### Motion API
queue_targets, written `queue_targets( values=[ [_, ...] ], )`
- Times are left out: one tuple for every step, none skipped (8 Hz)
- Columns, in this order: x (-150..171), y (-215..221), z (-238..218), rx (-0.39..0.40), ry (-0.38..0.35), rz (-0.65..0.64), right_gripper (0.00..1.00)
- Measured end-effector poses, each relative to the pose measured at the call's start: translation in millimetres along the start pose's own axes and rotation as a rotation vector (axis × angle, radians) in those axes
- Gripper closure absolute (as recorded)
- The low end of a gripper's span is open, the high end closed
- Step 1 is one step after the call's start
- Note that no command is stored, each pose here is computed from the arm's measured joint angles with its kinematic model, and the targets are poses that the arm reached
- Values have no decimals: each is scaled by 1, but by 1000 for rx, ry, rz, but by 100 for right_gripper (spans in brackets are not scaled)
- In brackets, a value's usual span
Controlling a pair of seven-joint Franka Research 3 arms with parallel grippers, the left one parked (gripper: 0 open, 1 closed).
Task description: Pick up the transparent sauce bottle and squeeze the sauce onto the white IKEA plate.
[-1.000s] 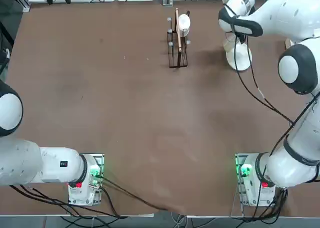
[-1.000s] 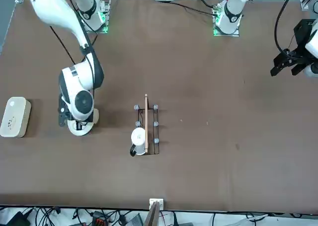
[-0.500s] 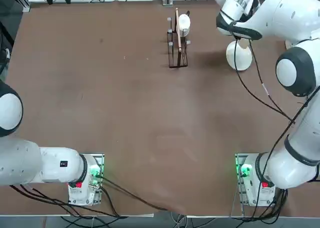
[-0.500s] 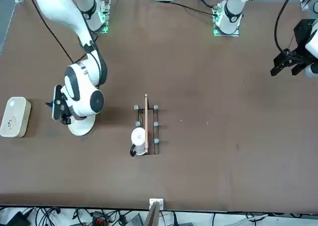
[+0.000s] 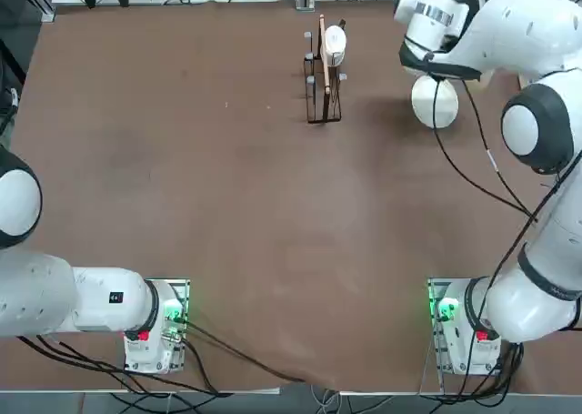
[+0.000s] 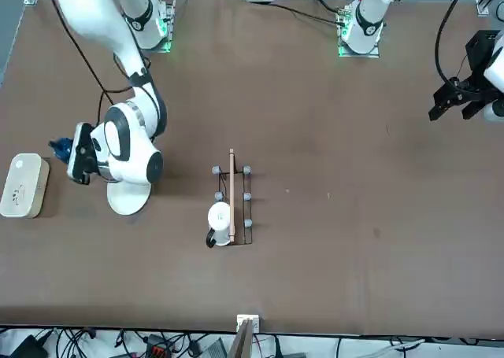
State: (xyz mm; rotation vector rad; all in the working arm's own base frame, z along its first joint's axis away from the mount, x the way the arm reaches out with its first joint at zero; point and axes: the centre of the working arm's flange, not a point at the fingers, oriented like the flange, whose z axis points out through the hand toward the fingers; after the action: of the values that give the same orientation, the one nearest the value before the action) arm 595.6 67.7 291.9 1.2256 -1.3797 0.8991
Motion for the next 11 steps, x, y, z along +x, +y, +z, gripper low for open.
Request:
queue_targets(
  values=[
    [-23, 13, 32, 6, 62, 31, 55],
    [-42, 31, 63, 12, 79, 46, 55],
    [-54, 52, 92, 8, 81, 61, 55],
    [-59, 72, 118, 4, 75, 78, 55],
    [-64, 88, 141, 4, 58, 86, 55],
    [-67, 100, 165, 6, 37, 90, 55],
    [-71, 111, 192, 10, 32, 87, 55],
    [-74, 122, 224, 10, 47, 74, 55],
    [-78, 135, 259, 5, 62, 50, 55],
    [-81, 148, 294, -12, 62, 29, 55],
    [-84, 161, 324, -43, 47, 14, 55]
  ],
)
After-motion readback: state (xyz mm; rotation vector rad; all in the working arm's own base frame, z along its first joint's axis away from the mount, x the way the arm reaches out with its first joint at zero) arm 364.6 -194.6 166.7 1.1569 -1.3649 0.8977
